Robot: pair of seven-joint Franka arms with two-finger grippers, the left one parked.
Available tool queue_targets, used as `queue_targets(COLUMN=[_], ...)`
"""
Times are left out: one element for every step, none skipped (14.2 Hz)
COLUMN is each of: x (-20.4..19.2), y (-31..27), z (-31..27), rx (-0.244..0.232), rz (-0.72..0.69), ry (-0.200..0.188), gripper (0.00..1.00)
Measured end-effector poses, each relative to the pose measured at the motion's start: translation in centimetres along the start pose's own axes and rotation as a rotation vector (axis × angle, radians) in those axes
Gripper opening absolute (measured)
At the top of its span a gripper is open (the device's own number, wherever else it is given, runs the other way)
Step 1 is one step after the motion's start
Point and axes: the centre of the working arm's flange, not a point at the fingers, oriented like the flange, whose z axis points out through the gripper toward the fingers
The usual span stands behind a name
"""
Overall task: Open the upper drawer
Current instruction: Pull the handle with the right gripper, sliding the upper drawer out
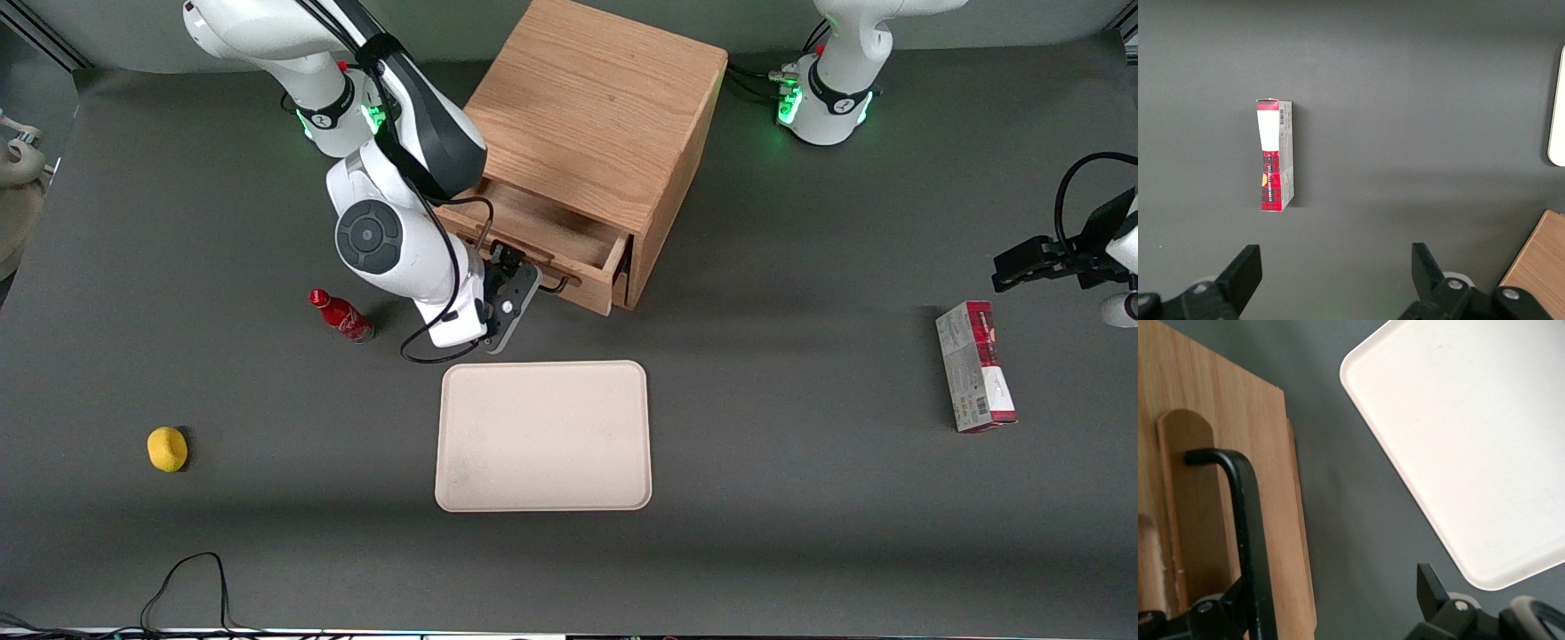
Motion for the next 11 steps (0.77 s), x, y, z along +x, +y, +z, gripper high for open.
queue_targets(x=[0.1,0.2,0.3,0.2,0.2,0.3,0.4,0.4,0.5,0.5,0.6], y=[0.7,1.5,2.4,3.2,3.8,4.2,4.3,4.3,4.4,4.5,5.0], z=[-0.4,-0.8,-1.1,-1.2,-1.3,-1.4,-1.4,-1.5,-1.6,-1.7,-1.9], rx=[-0.004,-0.008,-0.012,-0.014,-0.016,-0.017,-0.018,-0.022,-0.029,-0.036,-0.041], rz=[0.007,0.015,0.026,0.036,0.042,0.044,0.043,0.040,0.036,0.034,0.038], ry=[0.010,0.020,0.029,0.034,0.039,0.042,0.043,0.041,0.040,0.041,0.043], gripper=[1.00,1.00,1.00,1.00,1.00,1.00,1.00,1.00,1.00,1.00,1.00])
